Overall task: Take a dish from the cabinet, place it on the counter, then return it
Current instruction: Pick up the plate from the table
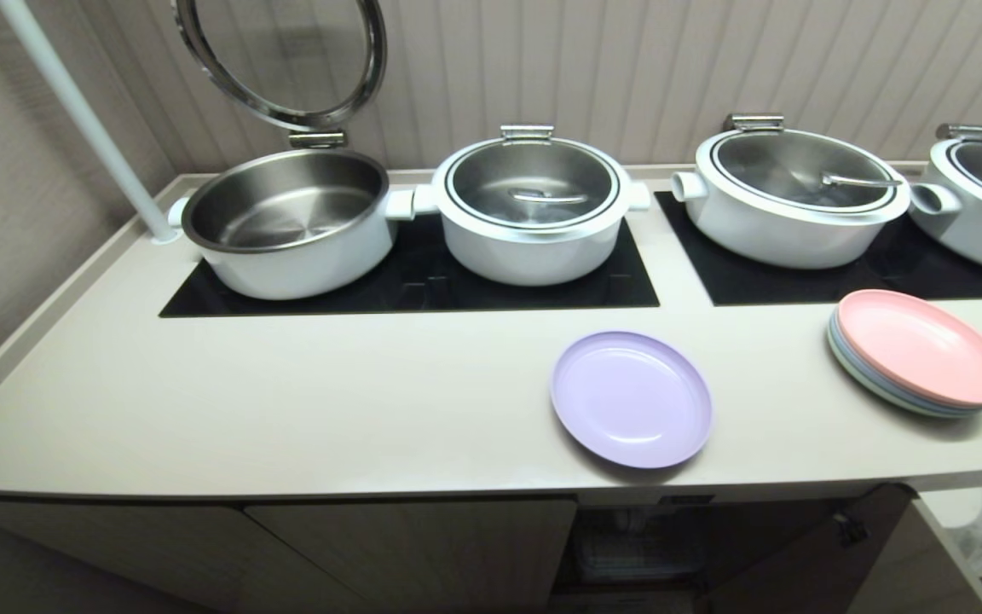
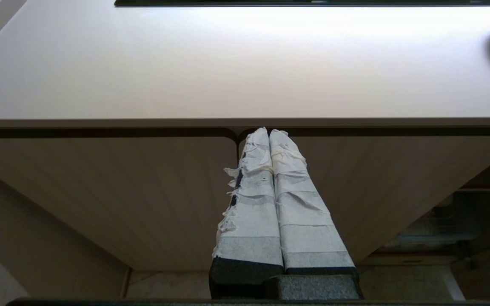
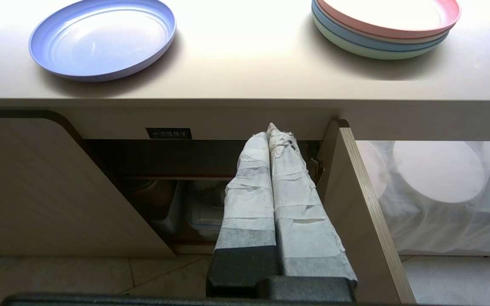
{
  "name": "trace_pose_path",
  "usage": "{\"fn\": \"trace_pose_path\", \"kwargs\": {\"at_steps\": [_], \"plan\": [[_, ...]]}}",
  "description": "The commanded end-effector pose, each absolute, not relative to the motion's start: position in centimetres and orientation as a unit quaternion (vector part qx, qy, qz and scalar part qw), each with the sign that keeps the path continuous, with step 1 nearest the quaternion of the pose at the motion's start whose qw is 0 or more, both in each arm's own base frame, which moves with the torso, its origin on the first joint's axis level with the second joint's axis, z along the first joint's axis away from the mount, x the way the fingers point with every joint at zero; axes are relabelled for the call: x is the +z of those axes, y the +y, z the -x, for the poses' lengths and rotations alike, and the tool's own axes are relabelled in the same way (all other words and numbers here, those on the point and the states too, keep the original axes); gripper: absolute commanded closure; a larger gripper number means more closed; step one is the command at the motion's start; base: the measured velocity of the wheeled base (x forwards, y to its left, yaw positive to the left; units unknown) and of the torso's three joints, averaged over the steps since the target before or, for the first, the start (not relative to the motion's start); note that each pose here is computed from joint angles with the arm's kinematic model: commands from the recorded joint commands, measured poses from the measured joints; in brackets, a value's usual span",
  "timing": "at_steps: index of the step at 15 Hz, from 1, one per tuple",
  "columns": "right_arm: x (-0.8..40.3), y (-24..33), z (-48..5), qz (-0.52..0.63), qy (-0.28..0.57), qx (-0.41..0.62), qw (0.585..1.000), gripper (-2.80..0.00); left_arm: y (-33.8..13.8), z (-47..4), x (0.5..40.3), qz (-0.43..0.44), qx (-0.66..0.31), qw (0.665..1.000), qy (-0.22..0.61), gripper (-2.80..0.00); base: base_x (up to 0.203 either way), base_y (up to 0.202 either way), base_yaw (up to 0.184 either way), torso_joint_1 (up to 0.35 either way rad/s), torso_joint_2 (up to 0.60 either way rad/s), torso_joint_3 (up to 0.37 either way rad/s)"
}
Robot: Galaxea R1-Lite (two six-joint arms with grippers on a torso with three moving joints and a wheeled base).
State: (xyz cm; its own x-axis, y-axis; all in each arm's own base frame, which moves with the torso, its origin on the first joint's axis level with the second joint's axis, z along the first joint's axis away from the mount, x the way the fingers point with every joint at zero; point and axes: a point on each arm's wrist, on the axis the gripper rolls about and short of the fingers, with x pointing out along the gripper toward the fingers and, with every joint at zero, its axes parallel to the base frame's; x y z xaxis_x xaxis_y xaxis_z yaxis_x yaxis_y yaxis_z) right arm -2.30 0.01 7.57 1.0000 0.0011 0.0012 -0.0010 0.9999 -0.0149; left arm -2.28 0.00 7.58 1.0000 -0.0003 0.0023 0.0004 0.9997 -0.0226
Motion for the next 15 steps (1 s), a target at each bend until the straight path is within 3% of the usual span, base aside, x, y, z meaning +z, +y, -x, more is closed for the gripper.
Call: {"fn": "trace_pose_path", "kwargs": {"at_steps": [1,15], "plan": [[7.58,0.01,2.29,0.008,0.000,0.001,1.000,0.00,0.00,2.28,7.58,0.012,0.000,1.000,-0.002,0.00,0.000,0.000,0.000,0.000,0.00,0.000],[7.59,0.01,2.29,0.008,-0.001,0.001,1.000,0.00,0.00,2.28,7.58,0.012,0.000,1.000,-0.002,0.00,0.000,0.000,0.000,0.000,0.00,0.000]]}}
